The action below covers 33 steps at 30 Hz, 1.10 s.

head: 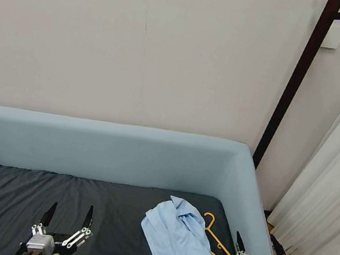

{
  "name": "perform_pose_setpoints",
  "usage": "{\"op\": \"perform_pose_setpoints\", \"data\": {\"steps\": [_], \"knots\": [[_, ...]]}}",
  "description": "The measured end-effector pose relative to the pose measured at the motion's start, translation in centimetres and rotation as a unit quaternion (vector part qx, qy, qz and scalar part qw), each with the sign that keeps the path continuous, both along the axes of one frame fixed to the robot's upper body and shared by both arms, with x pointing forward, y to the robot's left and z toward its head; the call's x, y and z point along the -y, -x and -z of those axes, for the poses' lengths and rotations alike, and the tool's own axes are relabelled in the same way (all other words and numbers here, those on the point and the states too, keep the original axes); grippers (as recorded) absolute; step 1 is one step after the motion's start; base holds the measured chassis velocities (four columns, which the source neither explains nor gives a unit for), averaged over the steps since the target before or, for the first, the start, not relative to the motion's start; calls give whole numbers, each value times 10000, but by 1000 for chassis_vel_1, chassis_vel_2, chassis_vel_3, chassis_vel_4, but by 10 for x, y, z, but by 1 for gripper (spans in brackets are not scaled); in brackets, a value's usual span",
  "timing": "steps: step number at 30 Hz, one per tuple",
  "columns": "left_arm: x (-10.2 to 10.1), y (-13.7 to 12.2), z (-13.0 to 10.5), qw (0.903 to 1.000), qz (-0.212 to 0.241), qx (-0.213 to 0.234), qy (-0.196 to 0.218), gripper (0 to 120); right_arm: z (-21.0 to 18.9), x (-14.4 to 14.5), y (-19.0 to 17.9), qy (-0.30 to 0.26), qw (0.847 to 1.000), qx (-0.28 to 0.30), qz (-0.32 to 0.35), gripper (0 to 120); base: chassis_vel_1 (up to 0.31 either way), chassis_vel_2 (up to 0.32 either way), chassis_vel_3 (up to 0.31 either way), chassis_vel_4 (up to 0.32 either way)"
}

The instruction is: Pick up the clothes from the sofa and hang them on the clothes hanger.

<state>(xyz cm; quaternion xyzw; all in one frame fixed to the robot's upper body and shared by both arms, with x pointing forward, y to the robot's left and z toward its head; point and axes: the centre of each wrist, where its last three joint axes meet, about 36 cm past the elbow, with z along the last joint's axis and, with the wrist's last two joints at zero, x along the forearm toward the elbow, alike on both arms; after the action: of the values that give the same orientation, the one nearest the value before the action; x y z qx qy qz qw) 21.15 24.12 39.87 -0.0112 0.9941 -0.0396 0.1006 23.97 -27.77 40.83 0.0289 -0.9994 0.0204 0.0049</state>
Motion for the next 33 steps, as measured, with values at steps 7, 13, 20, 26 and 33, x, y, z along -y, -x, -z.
{"op": "perform_pose_setpoints", "data": {"steps": [7, 13, 20, 26, 33], "knots": [[-3, -1, 1, 10000, -1, -4, -63, 100, 2, -2, -6, -153, 9997, -125, -115, 100, 0, 0, 0, 0], [-8, 3, 1, 9999, -56, -43, -131, 100, 5, -5, -18, -347, 9988, -246, -254, 100, 0, 0, 0, 0], [-12, 15, 7, 9993, -253, -142, -245, 100, 18, -15, -54, -811, 9938, -273, -710, 100, 0, 0, 0, 0], [-13, 37, 8, 9976, -483, -320, -373, 100, 39, -33, -99, -1196, 9855, -568, -1058, 100, 0, 0, 0, 0], [-9, 54, 2, 9952, -758, -369, -495, 100, 33, -62, -141, -978, 9773, -1383, -1272, 100, 0, 0, 0, 0]]}}
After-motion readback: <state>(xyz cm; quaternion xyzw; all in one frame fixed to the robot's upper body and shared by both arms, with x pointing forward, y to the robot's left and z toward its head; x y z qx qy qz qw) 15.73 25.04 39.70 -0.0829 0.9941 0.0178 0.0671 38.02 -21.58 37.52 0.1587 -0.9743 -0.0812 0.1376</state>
